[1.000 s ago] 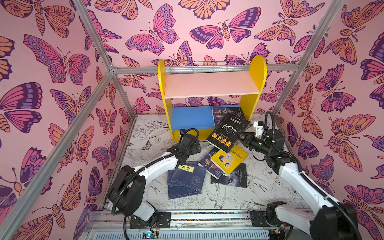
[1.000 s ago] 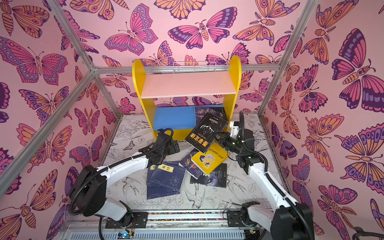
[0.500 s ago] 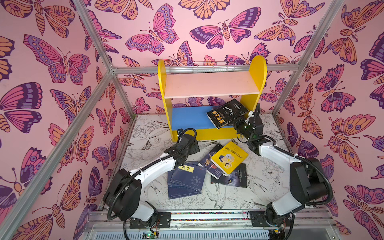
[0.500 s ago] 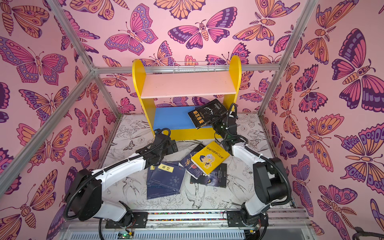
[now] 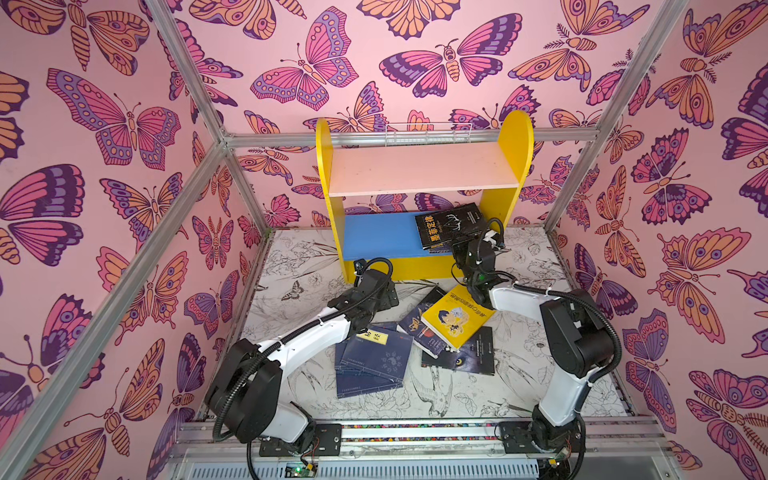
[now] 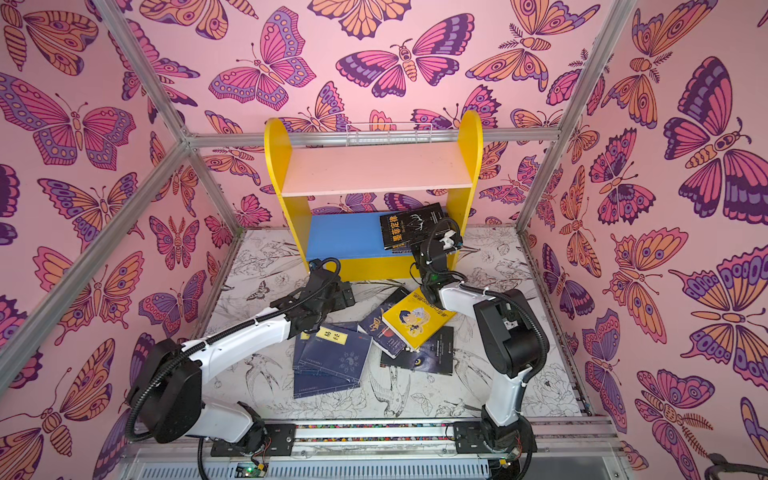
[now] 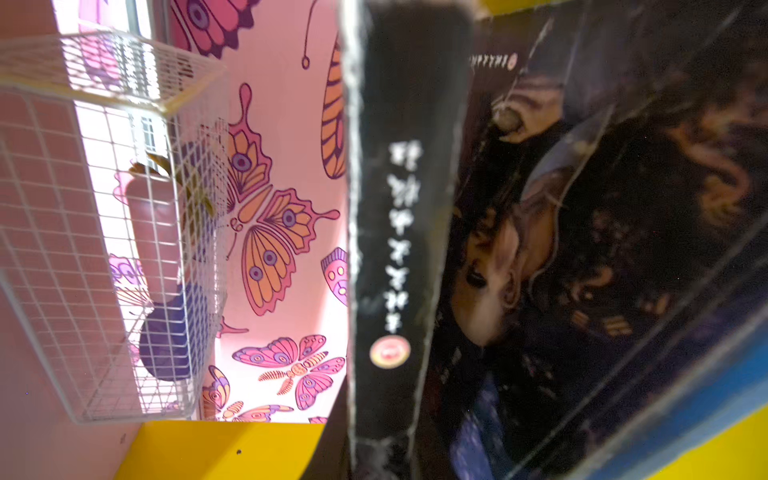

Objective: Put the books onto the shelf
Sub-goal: 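Carry the black book with the right gripper onto the blue shelf, then lower the black book onto the dark blue book and release it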

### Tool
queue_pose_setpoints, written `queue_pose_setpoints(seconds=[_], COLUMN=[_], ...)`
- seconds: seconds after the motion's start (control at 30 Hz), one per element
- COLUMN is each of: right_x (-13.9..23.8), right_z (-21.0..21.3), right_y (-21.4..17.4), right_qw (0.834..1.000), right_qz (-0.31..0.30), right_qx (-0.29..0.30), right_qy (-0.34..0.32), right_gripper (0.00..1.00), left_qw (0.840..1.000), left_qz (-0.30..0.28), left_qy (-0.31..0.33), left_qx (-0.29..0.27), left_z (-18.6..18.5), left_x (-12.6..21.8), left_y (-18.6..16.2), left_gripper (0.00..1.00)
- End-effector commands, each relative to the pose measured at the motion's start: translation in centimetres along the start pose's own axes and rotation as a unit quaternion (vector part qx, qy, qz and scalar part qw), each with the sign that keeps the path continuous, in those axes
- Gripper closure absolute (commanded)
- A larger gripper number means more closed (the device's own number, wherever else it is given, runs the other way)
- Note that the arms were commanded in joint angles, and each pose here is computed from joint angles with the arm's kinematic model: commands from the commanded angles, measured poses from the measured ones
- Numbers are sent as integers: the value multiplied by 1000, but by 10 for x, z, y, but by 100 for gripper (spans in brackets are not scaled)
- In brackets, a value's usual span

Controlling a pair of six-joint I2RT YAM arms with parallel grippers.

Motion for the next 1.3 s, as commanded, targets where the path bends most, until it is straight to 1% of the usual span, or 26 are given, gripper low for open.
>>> queue_pose_setpoints(seconds=[0.0, 0.17, 0.43, 0.47, 0.53, 0.57, 0.6, 0.67, 0.83, 0.87, 1.0, 1.13, 1.27], right_x=[-3, -4, 1, 2, 2, 3, 5, 8, 12, 12, 11, 14, 16], right_z=[25, 24, 10, 9, 6, 8, 9, 13, 20, 20, 10, 3, -2], right_y=[21, 26, 21, 21, 21, 22, 23, 26, 33, 34, 33, 32, 33], right_qw=[995, 994, 996, 996, 996, 996, 996, 996, 991, 991, 988, 985, 985], right_qz=[-81, -98, -80, -78, -67, -62, -59, -50, -32, -31, -2, 12, 26], right_qx=[-34, -37, -41, -40, -45, -41, -38, -30, 5, 11, -6, -3, 0], right_qy=[47, 36, -9, -17, -41, -47, -56, -74, -132, -132, -157, -171, -171], right_gripper=[100, 100, 100, 91, 64, 54, 49, 42, 31, 30, 30, 30, 32], left_qw=[1000, 1000, 999, 999, 999, 999, 999, 999, 999, 999, 999, 999, 999], left_qz=[14, 19, 22, 23, 22, 23, 22, 22, 24, 23, 27, 26, 26], left_qy=[6, 6, 12, 12, 13, 12, 13, 13, 16, 15, 17, 17, 19], left_qx=[-15, -24, -30, -29, -30, -30, -30, -30, -29, -28, -27, -26, -23], left_z=[6, 7, 8, 8, 8, 8, 7, 7, 7, 7, 7, 6, 7], left_x=[1, 1, 0, 0, 0, 0, 0, 0, -1, -1, -3, -2, -3], left_y=[-4, -5, -7, -7, -6, -6, -6, -5, -6, -6, -6, -6, -6], left_gripper=[1, 1, 1, 1, 1, 1, 1, 1, 1, 1, 1, 1, 1])
Point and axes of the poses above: each gripper's point midway between its finger pads, its own x axis back along the fingers, its own z axis along the line the jaws close on, y = z × x, the point moved 10 cm from there along x, back along the fingers, and after that the axes turned 11 degrees about x, right-handed, at the moved point
